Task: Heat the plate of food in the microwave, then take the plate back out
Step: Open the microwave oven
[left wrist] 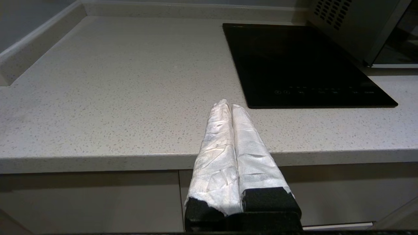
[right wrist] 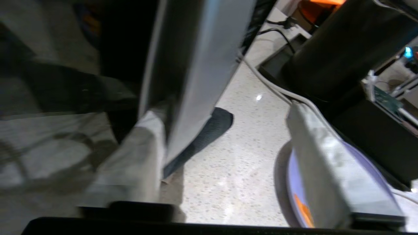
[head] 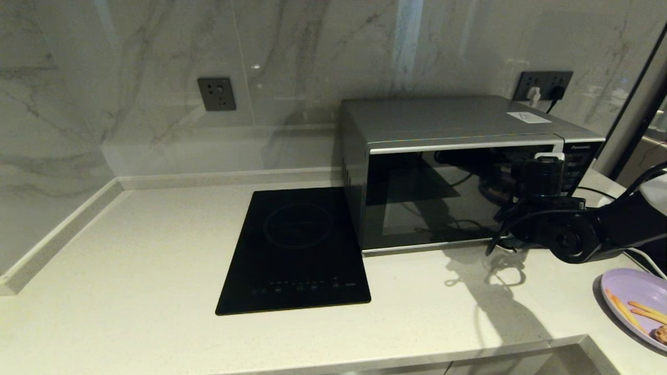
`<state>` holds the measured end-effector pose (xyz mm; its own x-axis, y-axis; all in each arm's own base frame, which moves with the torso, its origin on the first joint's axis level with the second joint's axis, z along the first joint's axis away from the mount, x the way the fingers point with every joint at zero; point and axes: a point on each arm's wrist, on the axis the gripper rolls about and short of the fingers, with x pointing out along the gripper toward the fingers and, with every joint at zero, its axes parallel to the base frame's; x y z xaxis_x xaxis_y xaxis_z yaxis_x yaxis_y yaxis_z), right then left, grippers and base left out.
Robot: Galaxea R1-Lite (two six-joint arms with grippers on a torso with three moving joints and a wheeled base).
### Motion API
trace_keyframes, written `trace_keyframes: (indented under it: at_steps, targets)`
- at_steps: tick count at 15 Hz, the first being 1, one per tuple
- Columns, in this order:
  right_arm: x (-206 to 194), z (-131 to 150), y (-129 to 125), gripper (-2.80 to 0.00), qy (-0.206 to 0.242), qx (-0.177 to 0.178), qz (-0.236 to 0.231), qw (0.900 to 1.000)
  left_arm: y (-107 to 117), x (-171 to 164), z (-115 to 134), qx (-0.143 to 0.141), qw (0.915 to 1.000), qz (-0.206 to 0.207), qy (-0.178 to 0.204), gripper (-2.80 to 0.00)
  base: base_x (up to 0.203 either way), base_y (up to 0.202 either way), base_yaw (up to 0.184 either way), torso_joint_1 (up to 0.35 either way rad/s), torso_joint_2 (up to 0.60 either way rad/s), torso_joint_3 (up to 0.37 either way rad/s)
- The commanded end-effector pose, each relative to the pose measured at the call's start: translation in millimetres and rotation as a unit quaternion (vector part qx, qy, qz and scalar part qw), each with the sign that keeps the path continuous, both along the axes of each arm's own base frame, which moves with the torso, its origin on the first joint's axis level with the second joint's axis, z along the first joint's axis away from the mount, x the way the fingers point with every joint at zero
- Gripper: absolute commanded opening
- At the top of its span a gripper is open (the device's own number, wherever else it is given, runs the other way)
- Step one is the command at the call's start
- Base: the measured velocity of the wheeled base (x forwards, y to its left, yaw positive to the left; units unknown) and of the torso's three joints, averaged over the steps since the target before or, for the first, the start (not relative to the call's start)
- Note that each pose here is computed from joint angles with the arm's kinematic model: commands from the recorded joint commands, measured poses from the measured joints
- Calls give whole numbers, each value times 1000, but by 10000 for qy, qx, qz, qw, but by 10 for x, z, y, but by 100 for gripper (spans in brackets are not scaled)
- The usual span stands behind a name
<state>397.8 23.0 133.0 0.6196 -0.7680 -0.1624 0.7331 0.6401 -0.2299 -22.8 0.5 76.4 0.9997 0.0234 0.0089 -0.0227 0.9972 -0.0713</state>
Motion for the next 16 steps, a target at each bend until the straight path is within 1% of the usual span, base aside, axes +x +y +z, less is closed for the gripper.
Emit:
trace_keyframes:
  at_steps: [1, 7, 11, 16]
  targets:
    - [7, -17, -14, -280, 8, -14, -57, 10000, 0, 1, 1, -5, 10000, 6, 6, -280, 0, 0, 0, 0, 0, 0]
    - [-40, 58, 2, -280, -70, -7, -38, 10000, 0, 1, 1, -5, 10000, 6, 6, -280, 0, 0, 0, 0, 0, 0]
    - [-140, 194, 30, -280, -193, -1, 14, 9998, 0, 1, 1, -5, 10000, 6, 6, -280, 0, 0, 0, 0, 0, 0]
    - [-273, 168, 26, -280, -68, -7, 27, 10000, 0, 1, 1, -5, 10000, 6, 6, -280, 0, 0, 0, 0, 0, 0]
